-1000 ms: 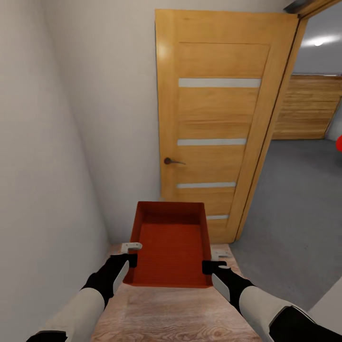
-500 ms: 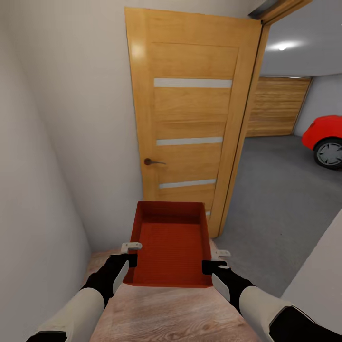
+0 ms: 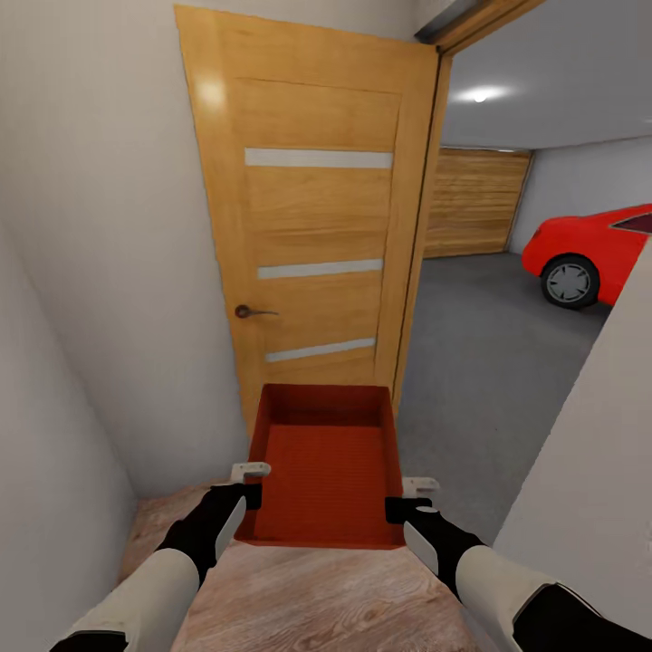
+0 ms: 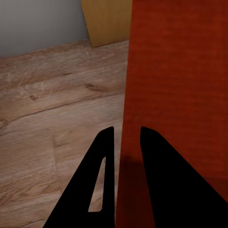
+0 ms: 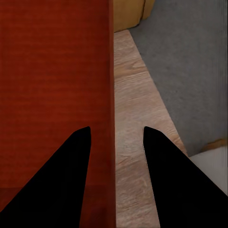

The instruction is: Move the two storage containers from the living room to the garage. In the garage, place one container on the floor and stack the other container on top of it (either order is fine).

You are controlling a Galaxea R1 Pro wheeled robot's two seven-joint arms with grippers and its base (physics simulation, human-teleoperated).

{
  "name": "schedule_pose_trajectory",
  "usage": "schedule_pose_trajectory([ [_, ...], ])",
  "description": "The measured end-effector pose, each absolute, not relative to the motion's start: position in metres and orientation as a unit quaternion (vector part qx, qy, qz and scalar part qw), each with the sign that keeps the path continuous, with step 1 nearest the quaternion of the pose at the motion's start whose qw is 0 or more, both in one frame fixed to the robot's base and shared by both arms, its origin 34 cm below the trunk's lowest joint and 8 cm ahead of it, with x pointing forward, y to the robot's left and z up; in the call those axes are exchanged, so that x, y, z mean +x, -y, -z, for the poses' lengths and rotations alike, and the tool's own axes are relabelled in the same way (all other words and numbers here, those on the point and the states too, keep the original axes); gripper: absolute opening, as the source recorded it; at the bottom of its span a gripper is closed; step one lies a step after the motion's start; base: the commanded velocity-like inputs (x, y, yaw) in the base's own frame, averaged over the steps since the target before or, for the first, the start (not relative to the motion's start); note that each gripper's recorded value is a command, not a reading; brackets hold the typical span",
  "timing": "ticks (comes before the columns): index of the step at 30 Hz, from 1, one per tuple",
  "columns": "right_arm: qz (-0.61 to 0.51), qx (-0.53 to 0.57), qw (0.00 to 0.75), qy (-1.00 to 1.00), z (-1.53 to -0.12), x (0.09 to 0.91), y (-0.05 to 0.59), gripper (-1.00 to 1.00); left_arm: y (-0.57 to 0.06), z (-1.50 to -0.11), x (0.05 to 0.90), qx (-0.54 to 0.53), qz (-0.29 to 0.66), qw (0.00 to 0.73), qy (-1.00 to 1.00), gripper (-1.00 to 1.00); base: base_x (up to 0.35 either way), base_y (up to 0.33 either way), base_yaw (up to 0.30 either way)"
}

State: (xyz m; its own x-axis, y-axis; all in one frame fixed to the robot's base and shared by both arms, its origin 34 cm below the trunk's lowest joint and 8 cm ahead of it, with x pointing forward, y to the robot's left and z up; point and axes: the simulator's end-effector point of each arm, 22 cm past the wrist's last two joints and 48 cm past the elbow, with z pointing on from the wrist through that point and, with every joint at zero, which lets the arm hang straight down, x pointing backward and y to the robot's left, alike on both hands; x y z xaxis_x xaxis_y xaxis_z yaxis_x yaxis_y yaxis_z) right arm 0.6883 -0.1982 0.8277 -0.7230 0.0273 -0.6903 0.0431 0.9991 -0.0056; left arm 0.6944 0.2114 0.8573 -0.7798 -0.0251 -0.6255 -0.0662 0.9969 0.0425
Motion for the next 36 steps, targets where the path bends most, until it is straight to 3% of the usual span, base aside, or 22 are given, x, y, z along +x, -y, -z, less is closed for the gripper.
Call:
schedule_pose_trajectory([
  [36,0.01,0.019,0.371,-0.928,-0.8271,0.6877,0.1988,-1.0,-0.2108,-0.8576,0.6941,-0.024,-0.032,0.331,-0.943,-1.0,0.169,0.141,-0.269],
])
